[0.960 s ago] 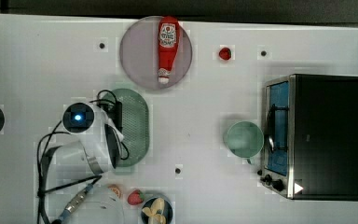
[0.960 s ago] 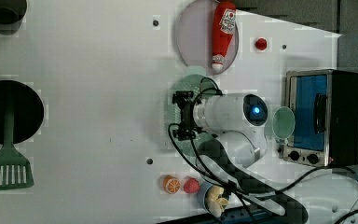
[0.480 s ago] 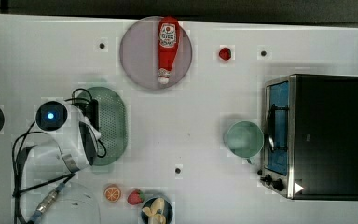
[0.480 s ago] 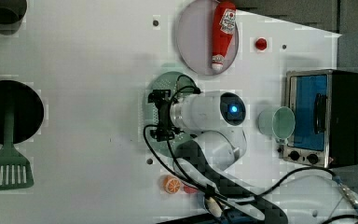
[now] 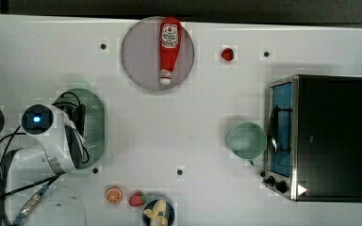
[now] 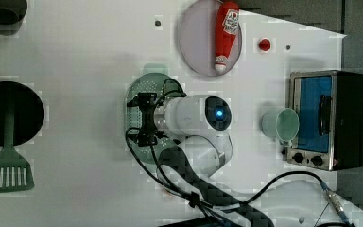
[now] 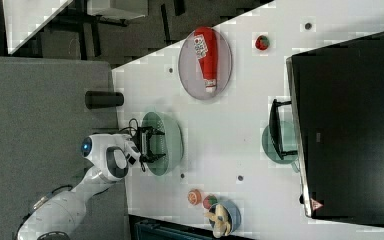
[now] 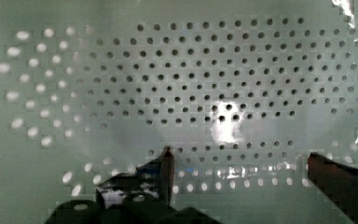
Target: Drag strainer right to left.
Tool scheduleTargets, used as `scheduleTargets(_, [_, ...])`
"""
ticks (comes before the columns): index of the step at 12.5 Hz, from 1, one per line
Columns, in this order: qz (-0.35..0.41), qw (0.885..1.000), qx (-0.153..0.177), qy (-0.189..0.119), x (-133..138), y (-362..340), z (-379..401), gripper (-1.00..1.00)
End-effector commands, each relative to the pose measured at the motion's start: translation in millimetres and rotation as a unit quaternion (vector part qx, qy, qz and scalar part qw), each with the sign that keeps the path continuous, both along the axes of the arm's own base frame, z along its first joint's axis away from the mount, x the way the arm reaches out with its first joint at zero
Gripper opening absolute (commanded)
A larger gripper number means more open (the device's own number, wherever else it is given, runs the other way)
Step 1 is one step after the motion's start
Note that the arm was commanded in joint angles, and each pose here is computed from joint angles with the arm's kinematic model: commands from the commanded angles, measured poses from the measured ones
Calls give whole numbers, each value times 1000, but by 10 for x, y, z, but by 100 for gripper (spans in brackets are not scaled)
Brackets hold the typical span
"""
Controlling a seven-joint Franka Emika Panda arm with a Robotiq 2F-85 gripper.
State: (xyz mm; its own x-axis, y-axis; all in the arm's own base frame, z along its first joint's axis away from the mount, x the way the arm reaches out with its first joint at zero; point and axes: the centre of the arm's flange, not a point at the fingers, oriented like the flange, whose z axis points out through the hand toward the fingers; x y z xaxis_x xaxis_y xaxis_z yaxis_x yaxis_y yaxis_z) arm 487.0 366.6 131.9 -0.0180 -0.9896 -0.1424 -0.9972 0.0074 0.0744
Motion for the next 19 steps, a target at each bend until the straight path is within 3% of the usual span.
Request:
scheduleTargets(1, [-16, 1000, 11, 1, -71, 259, 92, 100])
scheduleTargets(10, [8, 1000, 21, -21, -6, 529, 283, 100])
scheduleTargets(14, [117, 993, 14, -28, 209, 181, 1209, 100])
scheduleTargets(16, [167, 984, 13, -53, 450, -249, 1904, 100])
scheduleTargets(19, [195, 974, 5, -118, 825, -1279, 2958, 100])
